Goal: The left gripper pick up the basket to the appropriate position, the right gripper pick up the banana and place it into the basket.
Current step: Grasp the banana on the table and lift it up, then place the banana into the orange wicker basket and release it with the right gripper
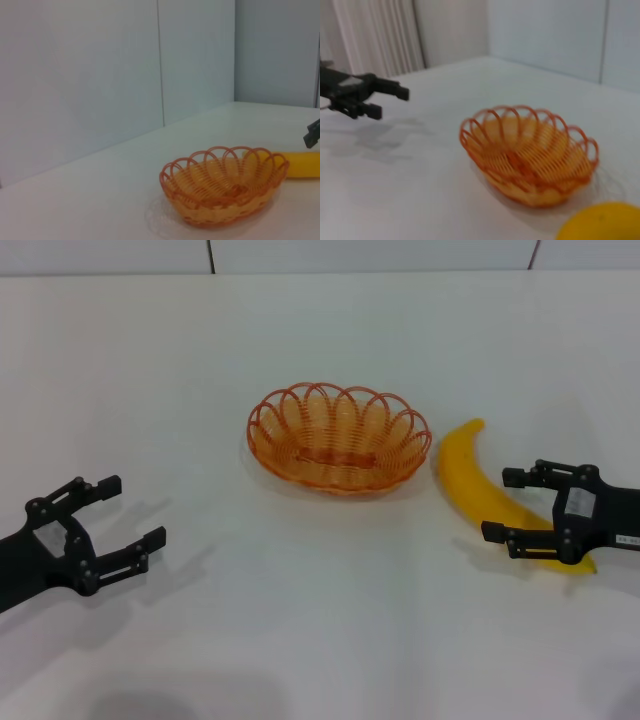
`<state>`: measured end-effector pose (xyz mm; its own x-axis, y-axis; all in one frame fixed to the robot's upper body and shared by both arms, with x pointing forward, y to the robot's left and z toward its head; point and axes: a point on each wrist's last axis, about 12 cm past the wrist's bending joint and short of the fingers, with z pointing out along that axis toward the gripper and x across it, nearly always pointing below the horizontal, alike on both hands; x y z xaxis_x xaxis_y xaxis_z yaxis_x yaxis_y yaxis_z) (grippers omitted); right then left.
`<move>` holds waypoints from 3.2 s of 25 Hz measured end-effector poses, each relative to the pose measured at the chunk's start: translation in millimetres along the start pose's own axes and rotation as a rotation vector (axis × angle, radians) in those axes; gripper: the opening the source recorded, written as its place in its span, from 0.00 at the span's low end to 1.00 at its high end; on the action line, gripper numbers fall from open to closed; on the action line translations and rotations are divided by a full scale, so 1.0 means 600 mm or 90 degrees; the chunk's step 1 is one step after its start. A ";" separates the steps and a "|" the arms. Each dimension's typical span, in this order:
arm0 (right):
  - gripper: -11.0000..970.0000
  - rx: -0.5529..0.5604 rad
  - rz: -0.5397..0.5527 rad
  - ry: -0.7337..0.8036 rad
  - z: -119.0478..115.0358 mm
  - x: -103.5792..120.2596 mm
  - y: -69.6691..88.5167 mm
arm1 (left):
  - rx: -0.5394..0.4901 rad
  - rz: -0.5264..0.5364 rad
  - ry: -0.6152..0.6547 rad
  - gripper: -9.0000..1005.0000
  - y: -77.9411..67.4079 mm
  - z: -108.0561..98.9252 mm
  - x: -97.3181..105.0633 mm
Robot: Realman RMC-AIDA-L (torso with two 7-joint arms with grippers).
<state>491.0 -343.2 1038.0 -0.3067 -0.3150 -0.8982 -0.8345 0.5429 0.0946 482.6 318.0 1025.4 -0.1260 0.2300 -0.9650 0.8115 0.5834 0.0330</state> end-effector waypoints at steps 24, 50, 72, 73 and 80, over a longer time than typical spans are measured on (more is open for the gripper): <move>0.83 0.032 0.039 0.052 0.005 0.012 -0.013 | -0.009 0.005 0.000 0.87 -0.001 0.006 0.003; 0.51 0.119 -0.028 -0.170 0.032 -0.082 -0.048 | -0.005 0.007 0.002 0.87 0.001 0.013 0.001; 0.52 -0.010 -0.168 -0.080 0.226 -0.123 0.002 | 0.046 0.020 -0.013 0.87 -0.005 0.077 -0.020; 0.52 -0.016 -0.170 -0.077 0.228 -0.124 0.003 | 0.046 0.020 -0.013 0.87 -0.005 0.076 -0.020; 0.59 -0.066 -0.166 -0.120 0.209 -0.134 0.011 | 0.040 0.016 -0.012 0.87 -0.007 0.068 -0.015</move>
<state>567.5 -216.5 1056.9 0.0049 -0.2772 -0.9608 -0.9187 0.3783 -0.1138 503.6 282.1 1023.2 -0.0959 0.2290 -0.9687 0.8483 0.5279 0.0408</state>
